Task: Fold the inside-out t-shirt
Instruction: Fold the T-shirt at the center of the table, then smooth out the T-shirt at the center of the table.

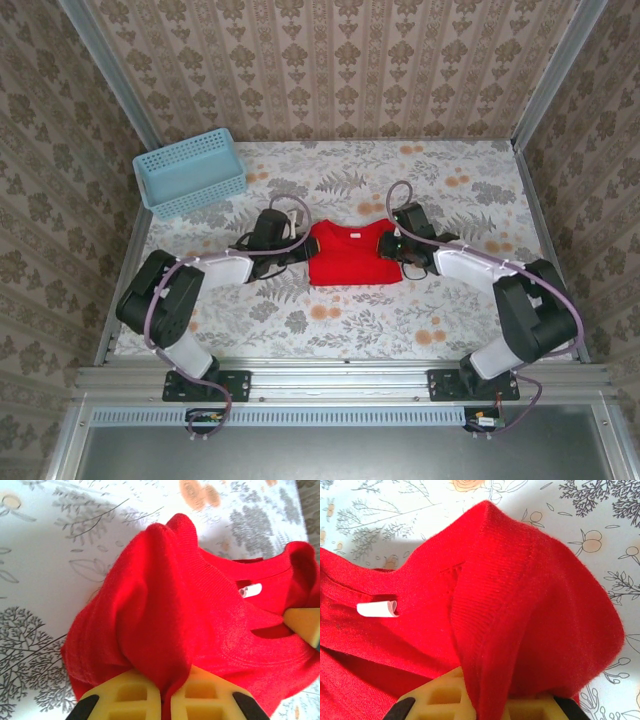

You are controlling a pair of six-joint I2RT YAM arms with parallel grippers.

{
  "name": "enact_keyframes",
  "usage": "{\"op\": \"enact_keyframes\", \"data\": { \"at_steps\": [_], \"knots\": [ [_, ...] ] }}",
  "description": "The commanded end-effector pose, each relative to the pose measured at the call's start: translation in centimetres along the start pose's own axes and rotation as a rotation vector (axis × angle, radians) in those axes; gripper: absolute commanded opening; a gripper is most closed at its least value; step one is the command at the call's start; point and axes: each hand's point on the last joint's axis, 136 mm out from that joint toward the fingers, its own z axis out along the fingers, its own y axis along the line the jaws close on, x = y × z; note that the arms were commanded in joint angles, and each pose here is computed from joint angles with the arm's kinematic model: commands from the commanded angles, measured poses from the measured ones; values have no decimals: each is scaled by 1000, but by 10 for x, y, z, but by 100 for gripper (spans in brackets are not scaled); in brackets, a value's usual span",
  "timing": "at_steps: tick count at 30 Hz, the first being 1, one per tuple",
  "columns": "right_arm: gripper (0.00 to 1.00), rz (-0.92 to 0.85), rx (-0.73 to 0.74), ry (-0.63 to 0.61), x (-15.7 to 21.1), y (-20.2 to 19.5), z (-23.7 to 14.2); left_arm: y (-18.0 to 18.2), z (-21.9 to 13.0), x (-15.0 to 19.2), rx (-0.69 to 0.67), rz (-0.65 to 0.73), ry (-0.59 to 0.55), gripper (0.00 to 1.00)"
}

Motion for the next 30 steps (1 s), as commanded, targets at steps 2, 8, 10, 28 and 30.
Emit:
{"op": "enact_keyframes", "data": {
  "at_steps": [2,8,10,28,30],
  "knots": [
    [7,-18,45,-33,-17,-6,6,23,3,-7,-99,-33,-7,2],
    [40,-32,94,-16,-22,-9,-2,34,-15,-11,-233,-40,6,30],
    [51,-48,129,-36,-29,-12,-17,37,-36,-19,-330,-22,7,41],
    [45,-49,98,46,-37,0,12,-8,-4,-33,-223,17,11,39],
    [41,-44,137,77,-36,-12,31,11,6,-30,-255,-10,32,38]
  ]
}}
